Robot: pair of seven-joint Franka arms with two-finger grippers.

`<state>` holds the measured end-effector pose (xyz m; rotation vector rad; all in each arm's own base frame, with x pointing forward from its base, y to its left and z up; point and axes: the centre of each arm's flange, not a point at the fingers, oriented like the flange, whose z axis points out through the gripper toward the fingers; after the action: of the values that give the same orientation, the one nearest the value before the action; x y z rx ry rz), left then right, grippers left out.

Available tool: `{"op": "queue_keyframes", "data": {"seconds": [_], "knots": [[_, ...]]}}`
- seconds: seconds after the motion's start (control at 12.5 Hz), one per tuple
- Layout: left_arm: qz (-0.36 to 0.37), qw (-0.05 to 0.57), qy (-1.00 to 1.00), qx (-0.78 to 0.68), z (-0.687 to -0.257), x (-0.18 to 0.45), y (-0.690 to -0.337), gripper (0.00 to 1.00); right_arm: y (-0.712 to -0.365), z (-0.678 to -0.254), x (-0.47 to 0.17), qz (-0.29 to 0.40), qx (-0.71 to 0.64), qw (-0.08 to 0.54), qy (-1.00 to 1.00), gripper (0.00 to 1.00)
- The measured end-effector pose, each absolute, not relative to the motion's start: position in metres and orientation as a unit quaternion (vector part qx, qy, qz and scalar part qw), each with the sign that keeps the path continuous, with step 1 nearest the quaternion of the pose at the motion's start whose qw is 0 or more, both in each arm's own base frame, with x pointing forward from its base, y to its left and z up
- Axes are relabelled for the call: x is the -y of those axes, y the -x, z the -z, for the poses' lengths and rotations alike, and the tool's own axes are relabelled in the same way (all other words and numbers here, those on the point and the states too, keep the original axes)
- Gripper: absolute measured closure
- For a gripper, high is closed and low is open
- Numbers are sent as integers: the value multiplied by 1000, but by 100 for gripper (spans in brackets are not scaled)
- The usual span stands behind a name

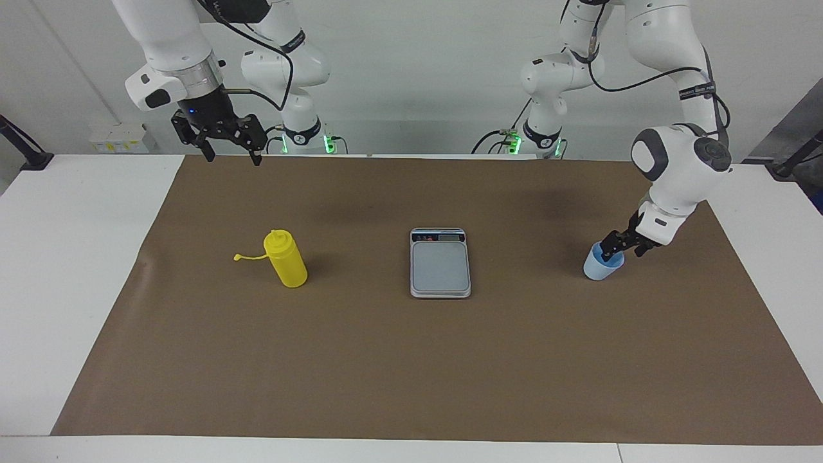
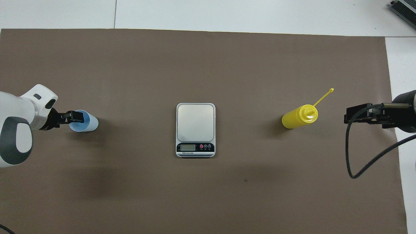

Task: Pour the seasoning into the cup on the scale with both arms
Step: 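Reach the left gripper to the blue cup and grasp it, then lift the blue cup with the left gripper and carry it over the scale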

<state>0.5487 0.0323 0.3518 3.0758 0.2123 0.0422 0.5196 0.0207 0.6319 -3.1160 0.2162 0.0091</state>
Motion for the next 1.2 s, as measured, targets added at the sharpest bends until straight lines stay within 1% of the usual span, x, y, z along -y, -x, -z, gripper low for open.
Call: {"op": "queue_keyframes", "data": {"seconds": [0.08, 0.16, 0.24, 0.32, 0.4, 0.48, 0.56, 0.72, 0.96, 1.2], "knots": [[-14, 29, -997, -68, -350, -29, -548, 26, -520, -632, -21, -3, -69, 9, 998, 0], [-13, 29, -997, -65, -349, -27, -548, 42, -519, -632, -21, -3, -69, 9, 998, 0], [-13, 29, -997, -63, -349, -26, -548, 52, -519, -632, -21, -3, -69, 9, 998, 0], [-13, 29, -998, -60, -349, -26, -548, 67, -519, -632, -21, -3, -69, 9, 998, 0], [-12, 29, -998, -57, -350, -27, -548, 83, -519, -632, -21, -3, -69, 9, 998, 0], [-7, 29, -998, -54, -353, -28, -549, 96, -519, -632, -21, -3, -69, 9, 998, 0], [4, 30, -998, -53, -359, -28, -551, 97, -519, -632, -21, -3, -69, 9, 998, 0], [18, 33, -998, -49, -391, -28, -564, 97, -519, -631, -21, -4, -69, 9, 998, 0], [1, 35, -999, -41, -442, -25, -587, 97, -518, -630, -21, -6, -69, 9, 998, 0], [-18, 37, -999, -14, -462, 6, -599, 97, -518, -629, -21, -6, -69, 9, 998, 0]]}}
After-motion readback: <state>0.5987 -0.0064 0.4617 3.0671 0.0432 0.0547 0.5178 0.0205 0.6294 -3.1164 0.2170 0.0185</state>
